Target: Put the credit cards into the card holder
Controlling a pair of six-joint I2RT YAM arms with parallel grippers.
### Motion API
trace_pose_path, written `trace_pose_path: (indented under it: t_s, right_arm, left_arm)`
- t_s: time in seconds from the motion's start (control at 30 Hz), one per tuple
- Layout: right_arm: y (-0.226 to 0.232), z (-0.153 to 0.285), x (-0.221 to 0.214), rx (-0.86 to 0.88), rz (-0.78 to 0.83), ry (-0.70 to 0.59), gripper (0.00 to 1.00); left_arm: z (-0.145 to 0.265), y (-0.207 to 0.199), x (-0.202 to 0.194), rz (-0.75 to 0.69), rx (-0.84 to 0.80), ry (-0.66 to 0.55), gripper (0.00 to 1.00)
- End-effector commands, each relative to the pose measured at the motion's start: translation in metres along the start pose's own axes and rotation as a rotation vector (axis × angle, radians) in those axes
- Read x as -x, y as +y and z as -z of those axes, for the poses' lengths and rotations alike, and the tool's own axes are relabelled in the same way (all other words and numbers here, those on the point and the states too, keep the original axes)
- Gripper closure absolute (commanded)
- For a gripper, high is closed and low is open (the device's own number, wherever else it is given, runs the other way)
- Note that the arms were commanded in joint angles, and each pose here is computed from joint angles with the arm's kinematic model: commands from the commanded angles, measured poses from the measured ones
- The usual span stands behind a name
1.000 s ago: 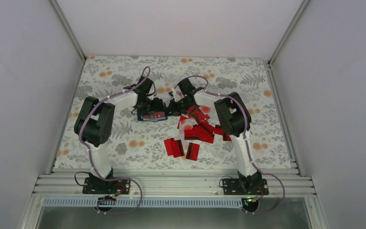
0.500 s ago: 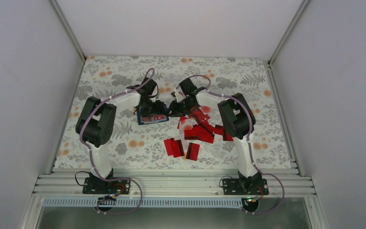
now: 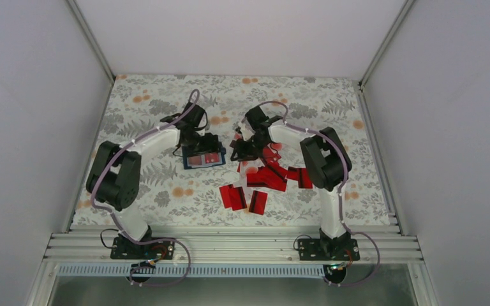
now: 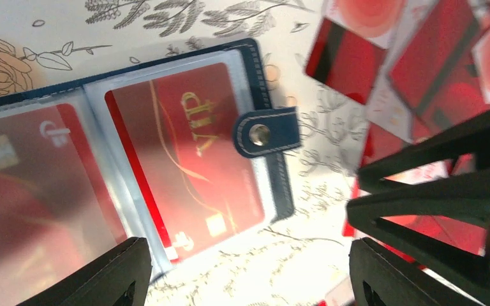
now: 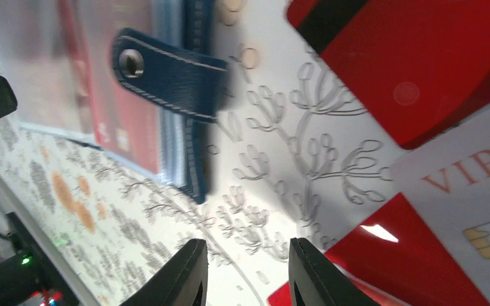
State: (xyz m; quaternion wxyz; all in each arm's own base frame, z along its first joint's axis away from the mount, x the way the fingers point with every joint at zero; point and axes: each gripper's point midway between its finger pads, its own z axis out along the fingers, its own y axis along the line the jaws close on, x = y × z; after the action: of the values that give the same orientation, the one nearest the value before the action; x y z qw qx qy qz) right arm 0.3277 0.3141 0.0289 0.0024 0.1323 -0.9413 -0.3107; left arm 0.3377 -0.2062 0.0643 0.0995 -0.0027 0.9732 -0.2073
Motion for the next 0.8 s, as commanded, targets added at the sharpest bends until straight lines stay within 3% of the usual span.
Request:
trace_pose_path:
  t_s: [0.0,0.1,0.3,0.57,0.77]
  right_arm:
    - [0.032,0.027,0.001,0.107,0.050,-0.025,0.67]
    - [0.047,0.029,0.000,0.198,0.037,-0.030,0.66]
    - [0.054,0.025,0.001,0.274,-0.004,-0.035,0.66]
    - [0.055,0.017,0.005,0.292,-0.055,-0.031,0.61]
    - [0.053,0.004,0.003,0.328,-0.046,0.002,0.62]
  left_arm:
    - [0.036,-0.018,0.001,-0.006,-0.031,-0.018,0.22]
    - [0.051,-0.014,0.002,-0.028,0.007,-0.038,0.22]
    - [0.053,-0.002,-0.002,-0.074,0.016,-0.065,0.34]
    - [0.037,0.020,-0.004,-0.102,0.019,-0.064,0.65]
    - [0.022,0.036,-0.004,-0.098,0.054,-0.035,0.71]
